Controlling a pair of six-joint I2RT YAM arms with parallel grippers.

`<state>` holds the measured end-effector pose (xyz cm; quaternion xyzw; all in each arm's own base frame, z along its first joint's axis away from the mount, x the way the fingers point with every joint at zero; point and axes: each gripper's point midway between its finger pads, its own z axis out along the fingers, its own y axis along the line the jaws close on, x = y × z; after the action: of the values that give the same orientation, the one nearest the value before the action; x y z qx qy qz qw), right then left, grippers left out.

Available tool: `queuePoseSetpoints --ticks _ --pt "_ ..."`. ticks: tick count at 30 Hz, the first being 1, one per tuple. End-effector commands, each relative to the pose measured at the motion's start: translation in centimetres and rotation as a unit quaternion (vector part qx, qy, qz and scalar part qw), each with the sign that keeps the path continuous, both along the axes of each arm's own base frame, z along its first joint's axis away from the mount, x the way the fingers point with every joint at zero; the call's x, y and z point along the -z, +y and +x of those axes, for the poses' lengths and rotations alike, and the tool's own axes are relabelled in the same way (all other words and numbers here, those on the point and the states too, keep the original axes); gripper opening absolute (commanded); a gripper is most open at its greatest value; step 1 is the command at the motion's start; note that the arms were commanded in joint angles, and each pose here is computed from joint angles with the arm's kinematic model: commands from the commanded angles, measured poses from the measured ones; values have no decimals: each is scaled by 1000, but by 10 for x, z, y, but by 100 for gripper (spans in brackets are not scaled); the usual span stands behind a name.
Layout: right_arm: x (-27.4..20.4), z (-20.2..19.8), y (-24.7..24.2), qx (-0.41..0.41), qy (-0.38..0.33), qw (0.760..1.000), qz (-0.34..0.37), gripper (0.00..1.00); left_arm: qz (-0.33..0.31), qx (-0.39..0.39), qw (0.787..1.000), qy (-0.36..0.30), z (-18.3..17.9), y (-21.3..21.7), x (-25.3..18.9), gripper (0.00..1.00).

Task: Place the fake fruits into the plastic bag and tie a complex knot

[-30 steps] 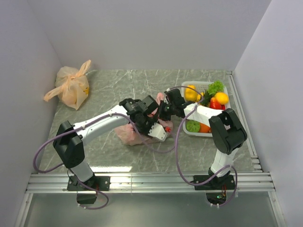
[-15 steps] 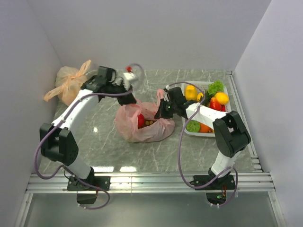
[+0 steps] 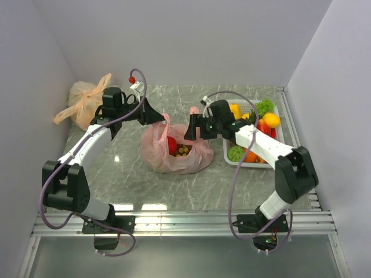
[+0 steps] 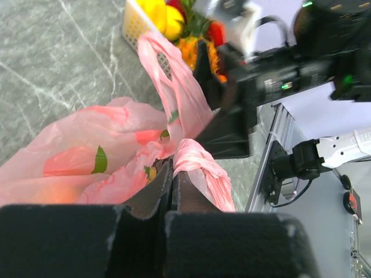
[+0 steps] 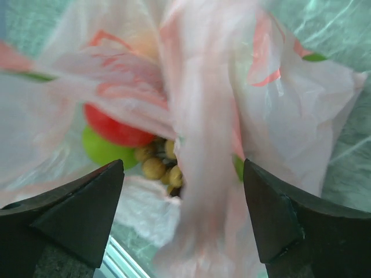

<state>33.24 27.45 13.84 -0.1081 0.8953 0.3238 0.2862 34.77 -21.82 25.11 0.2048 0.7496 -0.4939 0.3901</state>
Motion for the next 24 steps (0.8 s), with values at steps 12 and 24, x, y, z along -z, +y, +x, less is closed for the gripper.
queuePoseSetpoints --ticks 12,24 --pt "-179 1 -18 -64 -334 937 84 95 -34 42 998 -25 -16 -5 -22 0" --pt "-153 -48 70 -249 -279 915 153 71 -49 29 998 -23 -12 -1 -30 1"
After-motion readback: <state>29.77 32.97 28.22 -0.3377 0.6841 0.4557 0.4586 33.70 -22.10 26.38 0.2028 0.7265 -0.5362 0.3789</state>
